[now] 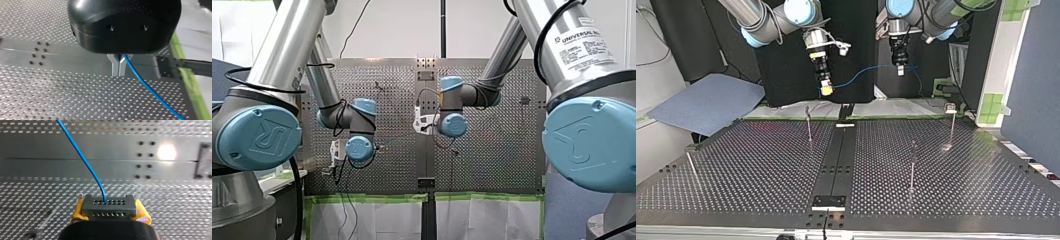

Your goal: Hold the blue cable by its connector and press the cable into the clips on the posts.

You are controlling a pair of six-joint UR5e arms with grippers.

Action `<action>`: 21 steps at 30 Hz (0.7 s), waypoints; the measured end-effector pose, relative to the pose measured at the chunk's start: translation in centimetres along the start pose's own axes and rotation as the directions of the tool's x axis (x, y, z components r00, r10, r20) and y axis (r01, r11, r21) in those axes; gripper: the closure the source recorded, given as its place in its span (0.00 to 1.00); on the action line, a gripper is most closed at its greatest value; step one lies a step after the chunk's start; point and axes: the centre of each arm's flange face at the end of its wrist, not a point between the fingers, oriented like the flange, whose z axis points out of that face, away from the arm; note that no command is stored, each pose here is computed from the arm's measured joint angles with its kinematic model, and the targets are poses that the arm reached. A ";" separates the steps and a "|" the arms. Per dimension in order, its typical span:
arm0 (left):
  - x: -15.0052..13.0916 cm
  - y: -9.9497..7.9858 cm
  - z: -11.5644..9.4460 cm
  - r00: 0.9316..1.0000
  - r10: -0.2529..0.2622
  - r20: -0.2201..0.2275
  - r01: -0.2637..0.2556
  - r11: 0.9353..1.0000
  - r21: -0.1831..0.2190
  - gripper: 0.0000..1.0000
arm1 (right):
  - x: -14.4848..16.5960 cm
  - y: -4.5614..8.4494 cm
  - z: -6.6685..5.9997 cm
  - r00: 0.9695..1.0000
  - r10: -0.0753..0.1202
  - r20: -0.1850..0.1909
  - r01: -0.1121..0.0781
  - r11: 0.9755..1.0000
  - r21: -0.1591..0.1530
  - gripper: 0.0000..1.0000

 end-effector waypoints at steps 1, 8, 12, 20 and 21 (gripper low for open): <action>-0.5 0.0 0.2 1.000 -0.002 0.005 0.002 1.000 -0.002 0.99 | 0.6 0.0 0.1 1.000 0.001 -0.006 -0.001 1.000 0.001 1.00; -3.8 0.0 1.4 0.999 -0.020 0.033 0.020 1.000 -0.024 0.99 | 4.0 0.1 0.7 1.000 0.007 -0.025 -0.007 1.000 0.011 1.00; -5.5 0.4 1.9 0.999 -0.019 0.047 0.021 0.999 -0.045 0.99 | 3.4 -0.1 1.6 1.000 0.004 -0.007 -0.004 1.000 0.019 1.00; -8.8 0.9 3.0 0.997 -0.031 0.065 0.036 0.997 -0.073 0.99 | 2.4 -0.8 3.3 1.000 0.004 0.002 -0.004 0.999 0.054 1.00; -9.1 0.8 3.3 0.997 -0.036 0.065 0.040 0.997 -0.067 0.99 | 2.5 -0.9 3.4 1.000 0.005 -0.001 -0.005 0.998 0.060 1.00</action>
